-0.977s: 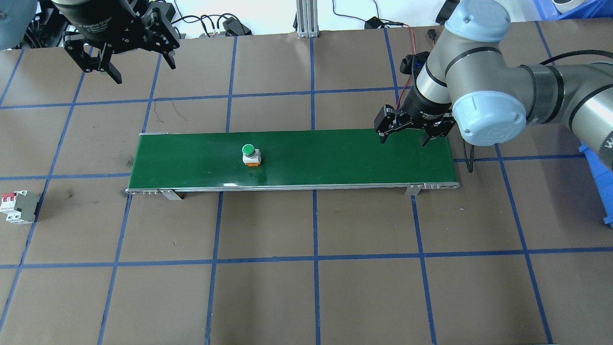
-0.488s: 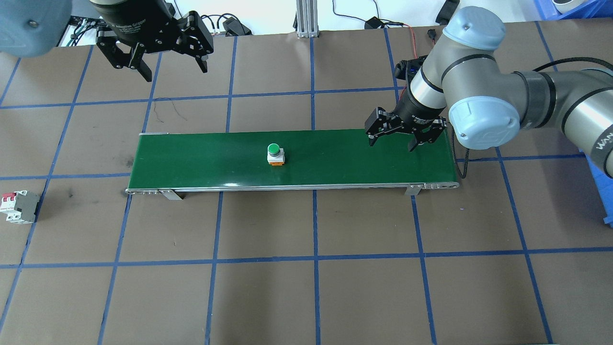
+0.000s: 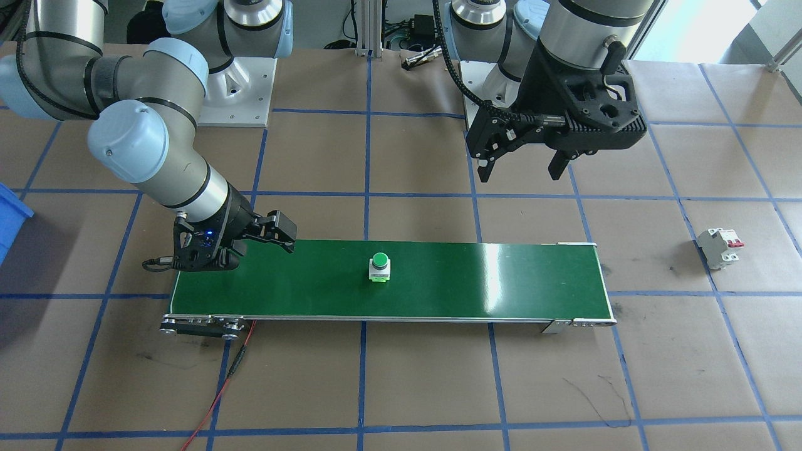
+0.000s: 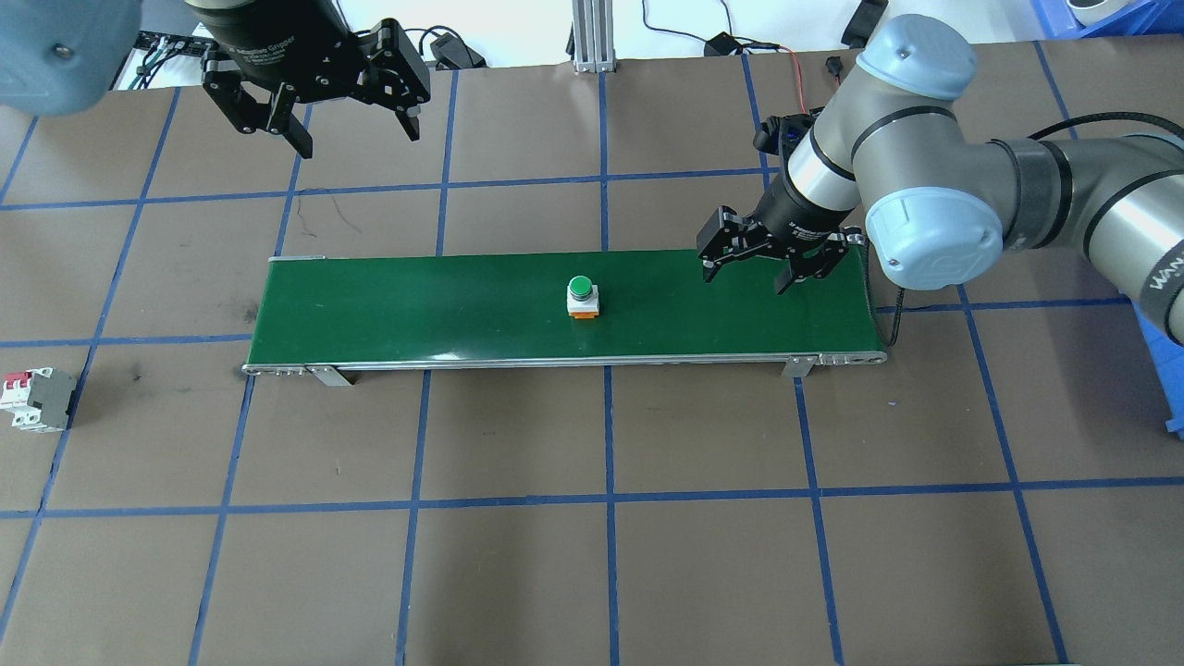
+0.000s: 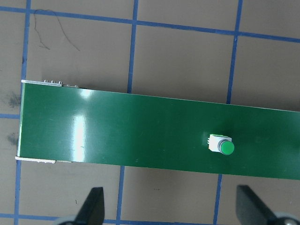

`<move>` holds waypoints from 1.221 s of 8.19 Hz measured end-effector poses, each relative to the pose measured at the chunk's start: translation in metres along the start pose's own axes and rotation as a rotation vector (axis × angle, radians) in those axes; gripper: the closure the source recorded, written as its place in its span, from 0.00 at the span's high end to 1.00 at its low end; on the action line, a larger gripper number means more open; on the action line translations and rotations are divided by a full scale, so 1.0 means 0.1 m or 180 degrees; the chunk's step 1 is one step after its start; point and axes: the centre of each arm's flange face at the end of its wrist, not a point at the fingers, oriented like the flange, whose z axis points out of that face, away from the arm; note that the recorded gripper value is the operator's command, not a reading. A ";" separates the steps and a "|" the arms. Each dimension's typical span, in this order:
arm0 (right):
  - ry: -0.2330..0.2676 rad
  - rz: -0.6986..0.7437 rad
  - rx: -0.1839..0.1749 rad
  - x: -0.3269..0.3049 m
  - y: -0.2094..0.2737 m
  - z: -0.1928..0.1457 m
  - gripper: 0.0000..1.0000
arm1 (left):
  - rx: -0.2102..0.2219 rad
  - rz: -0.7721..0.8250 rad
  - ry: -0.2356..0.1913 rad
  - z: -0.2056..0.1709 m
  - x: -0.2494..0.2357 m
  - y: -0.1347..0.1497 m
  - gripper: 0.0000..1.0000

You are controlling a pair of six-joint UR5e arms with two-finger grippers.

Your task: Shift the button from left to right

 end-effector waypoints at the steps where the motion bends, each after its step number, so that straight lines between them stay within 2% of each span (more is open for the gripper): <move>1: -0.0009 0.0051 0.0002 -0.02 0.01 0.00 0.94 | 0.0009 0.0007 -0.0059 0.00 -0.02 0.00 1.00; 3: -0.0016 0.0177 0.0045 -0.14 0.01 -0.03 0.94 | 0.0027 0.0010 -0.0119 -0.02 -0.04 0.02 1.00; 5: -0.0026 0.0238 0.0137 -0.28 0.00 0.02 0.94 | 0.0042 0.0010 -0.0115 -0.05 -0.04 0.04 1.00; 8: 0.0004 0.0265 0.0160 -0.31 -0.08 0.19 0.95 | 0.0059 0.0013 -0.0101 -0.08 -0.03 0.06 1.00; 9: 0.0023 0.0263 0.0141 -0.29 -0.10 0.24 0.92 | 0.0057 0.0013 -0.0099 -0.07 -0.03 0.05 1.00; 10: 0.0047 0.0245 0.0123 -0.28 -0.12 0.28 0.79 | 0.0057 0.0013 -0.0095 -0.07 -0.03 0.05 1.00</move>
